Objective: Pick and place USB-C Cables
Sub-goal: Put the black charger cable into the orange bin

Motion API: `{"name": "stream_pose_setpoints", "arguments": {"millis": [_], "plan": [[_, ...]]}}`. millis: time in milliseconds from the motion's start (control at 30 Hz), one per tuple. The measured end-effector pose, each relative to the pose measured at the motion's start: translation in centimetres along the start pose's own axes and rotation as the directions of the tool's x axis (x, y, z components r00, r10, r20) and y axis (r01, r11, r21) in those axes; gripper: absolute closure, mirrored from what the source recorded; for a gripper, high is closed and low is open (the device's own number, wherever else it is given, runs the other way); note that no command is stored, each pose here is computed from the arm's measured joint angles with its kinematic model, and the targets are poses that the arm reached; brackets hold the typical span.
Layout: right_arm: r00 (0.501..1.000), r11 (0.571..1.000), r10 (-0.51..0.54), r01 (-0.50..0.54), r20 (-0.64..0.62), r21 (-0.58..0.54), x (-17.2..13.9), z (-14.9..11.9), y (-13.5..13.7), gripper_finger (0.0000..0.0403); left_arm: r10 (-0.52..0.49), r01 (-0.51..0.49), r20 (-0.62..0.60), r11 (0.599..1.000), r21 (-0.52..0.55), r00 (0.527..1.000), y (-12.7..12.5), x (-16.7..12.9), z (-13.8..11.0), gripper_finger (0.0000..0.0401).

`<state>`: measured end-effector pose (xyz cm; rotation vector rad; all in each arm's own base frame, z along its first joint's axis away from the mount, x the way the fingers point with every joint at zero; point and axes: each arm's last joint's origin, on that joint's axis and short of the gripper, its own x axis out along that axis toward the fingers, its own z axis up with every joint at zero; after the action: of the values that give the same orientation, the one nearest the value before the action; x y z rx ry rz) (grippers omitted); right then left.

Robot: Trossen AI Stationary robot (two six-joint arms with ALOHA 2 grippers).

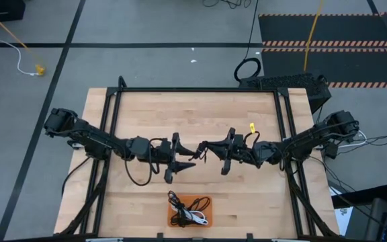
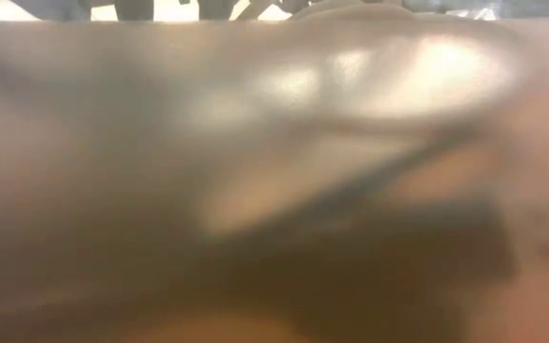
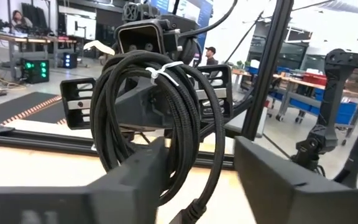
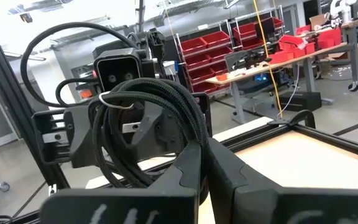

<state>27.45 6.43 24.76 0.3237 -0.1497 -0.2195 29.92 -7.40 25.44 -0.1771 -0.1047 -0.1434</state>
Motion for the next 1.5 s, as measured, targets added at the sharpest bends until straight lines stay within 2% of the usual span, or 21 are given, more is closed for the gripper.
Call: {"name": "stream_pose_setpoints", "arguments": {"millis": [233, 300, 467, 600, 767, 967, 1033, 1133, 1367, 1500], "plan": [[1.0, 1.0, 0.023, -0.023, -0.006, 0.005, 0.0, 0.0, 0.1, 0.0403, -0.04, 0.04, -0.003, 0.999, -0.001, 0.999, -0.1, 0.0, 0.0, 0.0364], [1.0, 0.999, 0.026, -0.026, -0.008, 0.019, 0.0, 0.0, 0.1, 0.0403, -0.041, 0.041, -0.001, 0.999, -0.002, 0.999, -0.1, 0.0, 0.0, 0.0386], [0.999, 0.999, 0.028, -0.028, -0.015, 0.023, 0.0, -0.1, 0.1, 0.0403, -0.057, 0.057, -0.004, 0.998, -0.003, 0.998, -0.2, 0.0, 0.0, 0.038], [0.998, 0.999, 0.05, -0.05, -0.022, 0.0, 0.0, -0.1, 0.1, 0.0391, -0.08, 0.08, -0.011, 0.997, -0.019, 0.997, -0.3, 0.0, 0.0, 0.0392], [0.992, 0.993, 0.117, -0.117, -0.042, -0.008, 0.0, -0.2, 0.3, 0.033, -0.102, 0.101, -0.017, 0.994, -0.034, 0.995, -0.8, -0.1, -0.1, 0.0384], [0.99, 0.993, 0.117, -0.116, -0.074, 0.017, -0.3, -0.1, 0.3, 0.0238, -0.12, 0.119, -0.022, 0.992, -0.037, 0.993, -1.4, -0.2, -0.2, 0.0393], [0.987, 0.993, 0.112, -0.108, -0.111, 0.047, -0.6, 0.0, 0.2, 0.0212, -0.125, 0.124, -0.024, 0.992, -0.038, 0.992, -1.6, -0.2, -0.3, 0.0392], [0.965, 0.984, 0.17, -0.155, -0.2, 0.088, -1.2, 0.3, 0.1, 0.0184, -0.132, 0.131, -0.026, 0.991, -0.037, 0.991, -1.8, -0.2, -0.3, 0.0385], [0.906, 0.957, 0.26, -0.196, -0.334, 0.214, -3.4, 2.0, -0.2, 0.0168, -0.155, 0.152, -0.037, 0.986, -0.065, 0.987, -2.5, -0.4, -0.5, 0.0393], [0.893, 0.963, 0.239, -0.167, -0.382, 0.212, -4.8, 3.0, -0.8, 0.0173, -0.253, 0.238, -0.107, 0.962, -0.132, 0.962, -3.9, -0.7, -1.3, 0.0384]]}}
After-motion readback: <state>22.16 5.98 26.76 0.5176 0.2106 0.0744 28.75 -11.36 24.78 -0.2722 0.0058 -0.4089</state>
